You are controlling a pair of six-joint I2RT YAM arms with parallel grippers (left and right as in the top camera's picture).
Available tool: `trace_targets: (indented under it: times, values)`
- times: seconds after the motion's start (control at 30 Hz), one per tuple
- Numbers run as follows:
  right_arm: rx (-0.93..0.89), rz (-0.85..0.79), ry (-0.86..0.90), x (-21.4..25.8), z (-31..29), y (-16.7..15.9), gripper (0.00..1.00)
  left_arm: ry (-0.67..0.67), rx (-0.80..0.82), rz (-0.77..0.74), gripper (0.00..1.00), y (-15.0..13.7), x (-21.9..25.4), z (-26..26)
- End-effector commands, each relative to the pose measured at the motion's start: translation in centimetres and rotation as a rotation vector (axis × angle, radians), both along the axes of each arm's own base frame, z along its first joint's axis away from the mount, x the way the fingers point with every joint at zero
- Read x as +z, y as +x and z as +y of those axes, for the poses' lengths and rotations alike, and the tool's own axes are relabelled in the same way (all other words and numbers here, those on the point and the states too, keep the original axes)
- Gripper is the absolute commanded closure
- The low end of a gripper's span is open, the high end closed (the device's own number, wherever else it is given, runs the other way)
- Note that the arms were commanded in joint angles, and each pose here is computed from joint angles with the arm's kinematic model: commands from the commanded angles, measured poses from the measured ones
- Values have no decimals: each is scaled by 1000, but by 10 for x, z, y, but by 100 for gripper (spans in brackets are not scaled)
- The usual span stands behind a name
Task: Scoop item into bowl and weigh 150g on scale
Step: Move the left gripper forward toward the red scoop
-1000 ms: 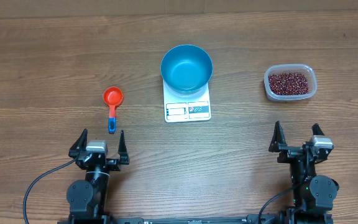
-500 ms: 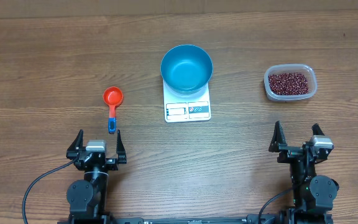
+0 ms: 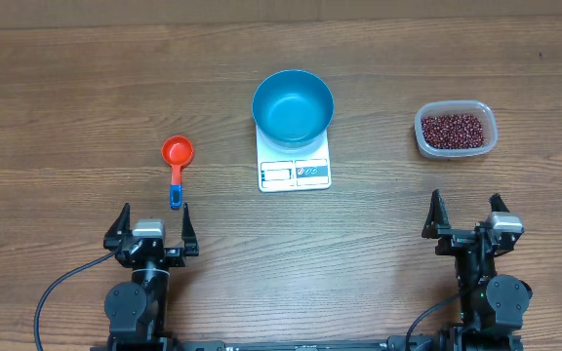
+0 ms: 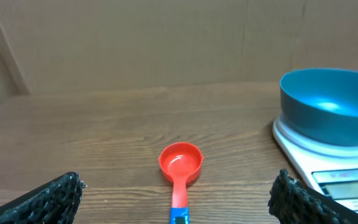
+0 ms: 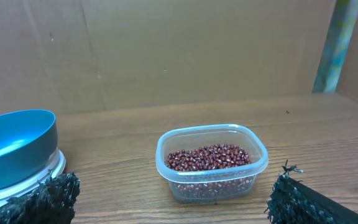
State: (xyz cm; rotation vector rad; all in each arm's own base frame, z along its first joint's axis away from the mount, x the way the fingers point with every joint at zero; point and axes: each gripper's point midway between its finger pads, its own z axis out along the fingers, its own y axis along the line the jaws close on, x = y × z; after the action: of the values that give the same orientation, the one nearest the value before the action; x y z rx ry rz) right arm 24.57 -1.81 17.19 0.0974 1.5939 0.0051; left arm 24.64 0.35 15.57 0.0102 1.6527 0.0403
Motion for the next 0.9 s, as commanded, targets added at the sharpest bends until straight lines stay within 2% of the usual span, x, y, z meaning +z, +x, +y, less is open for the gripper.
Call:
trace_targets:
  times: [0.0, 0.17, 0.57, 0.87]
  values:
    - [-9, -3, 3, -2, -1, 0, 0, -93, 16, -14, 1, 0, 2, 2]
    - [-9, -3, 3, -2, -1, 0, 0, -107, -65, -3, 0, -3, 10, -12]
    - [-9, -2, 3, -2, -1, 0, 0, -111, -23, 85, 0, -29, 52, -6]
    - [-9, -2, 3, -2, -1, 0, 0, -119, -27, 203, 1, -34, 75, -8]
